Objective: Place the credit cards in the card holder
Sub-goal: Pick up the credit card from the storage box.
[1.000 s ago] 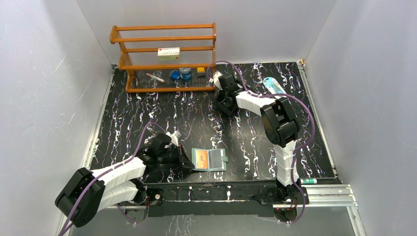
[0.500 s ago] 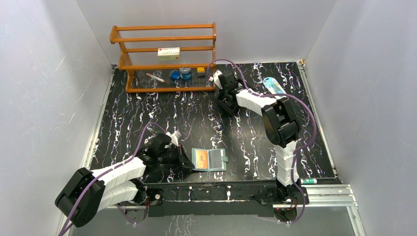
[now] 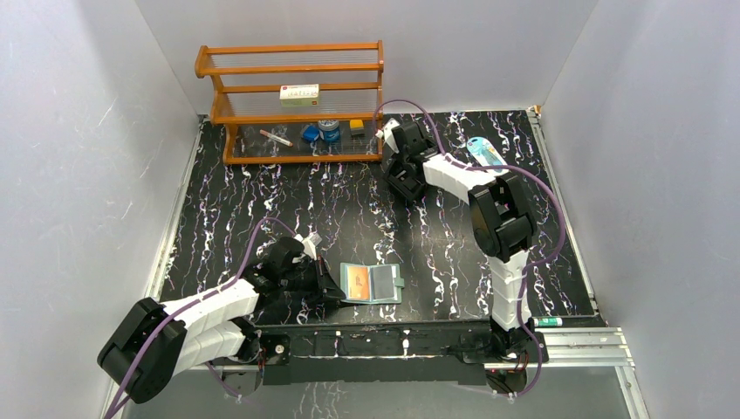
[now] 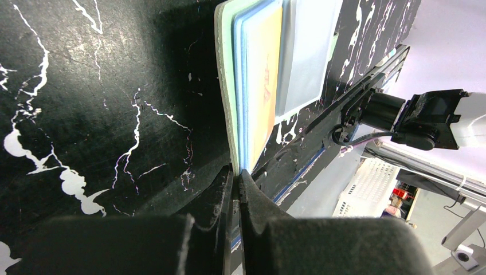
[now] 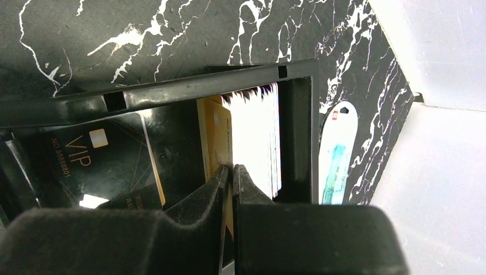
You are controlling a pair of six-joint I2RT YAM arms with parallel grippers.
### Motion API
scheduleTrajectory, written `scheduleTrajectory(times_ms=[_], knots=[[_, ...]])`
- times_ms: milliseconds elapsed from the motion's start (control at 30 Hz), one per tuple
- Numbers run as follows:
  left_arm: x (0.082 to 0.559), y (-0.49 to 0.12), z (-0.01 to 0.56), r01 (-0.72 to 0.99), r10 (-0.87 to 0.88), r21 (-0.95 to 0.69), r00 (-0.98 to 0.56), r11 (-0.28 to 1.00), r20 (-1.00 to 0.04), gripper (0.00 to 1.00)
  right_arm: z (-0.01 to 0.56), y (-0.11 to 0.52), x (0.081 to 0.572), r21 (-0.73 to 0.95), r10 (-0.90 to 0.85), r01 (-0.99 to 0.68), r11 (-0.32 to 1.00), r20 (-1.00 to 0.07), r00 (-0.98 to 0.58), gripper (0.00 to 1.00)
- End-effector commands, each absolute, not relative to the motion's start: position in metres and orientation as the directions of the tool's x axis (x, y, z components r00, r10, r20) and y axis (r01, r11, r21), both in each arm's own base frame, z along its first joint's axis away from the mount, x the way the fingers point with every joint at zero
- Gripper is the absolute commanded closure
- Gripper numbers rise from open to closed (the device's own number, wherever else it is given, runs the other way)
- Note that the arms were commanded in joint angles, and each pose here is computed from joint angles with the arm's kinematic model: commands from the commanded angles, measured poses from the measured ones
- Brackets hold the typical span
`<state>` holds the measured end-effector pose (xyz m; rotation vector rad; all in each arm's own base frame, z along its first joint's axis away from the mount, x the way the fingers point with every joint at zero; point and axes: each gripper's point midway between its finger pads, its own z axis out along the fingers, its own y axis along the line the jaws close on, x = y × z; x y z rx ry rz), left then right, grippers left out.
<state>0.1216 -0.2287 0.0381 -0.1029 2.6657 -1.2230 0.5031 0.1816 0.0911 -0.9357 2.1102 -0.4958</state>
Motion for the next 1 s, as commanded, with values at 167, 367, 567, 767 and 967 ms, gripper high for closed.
scheduleTrajectory(times_ms=[167,367,567,767,967], knots=[[0.121,-0.231,0.043,0.037,-0.137,-0.762,-0.977,0.647,-0.163,0.95,0.154,0.189,0.508,-0.538,-0.675,-0.409,0.737,-0.604,-0.423,0.98],[0.122,-0.231,0.042,0.031,-0.139,-0.759,-0.977,0.651,-0.159,0.9,0.159,0.189,0.493,-0.486,-0.639,-0.418,0.768,-0.629,-0.442,1.0],[0.125,-0.23,0.044,0.025,-0.153,-0.756,-0.974,0.654,-0.165,0.81,0.169,0.186,0.485,-0.467,-0.618,-0.407,0.785,-0.644,-0.451,1.0],[0.134,-0.224,0.048,0.008,-0.189,-0.717,-0.963,0.697,-0.194,0.67,0.19,0.193,0.468,-0.35,-0.514,-0.392,0.851,-0.712,-0.479,1.0],[0.151,-0.209,0.062,-0.026,-0.264,-0.658,-0.927,0.753,-0.265,0.51,0.209,0.22,0.429,-0.079,-0.326,-0.441,0.894,-0.791,-0.518,1.0]])
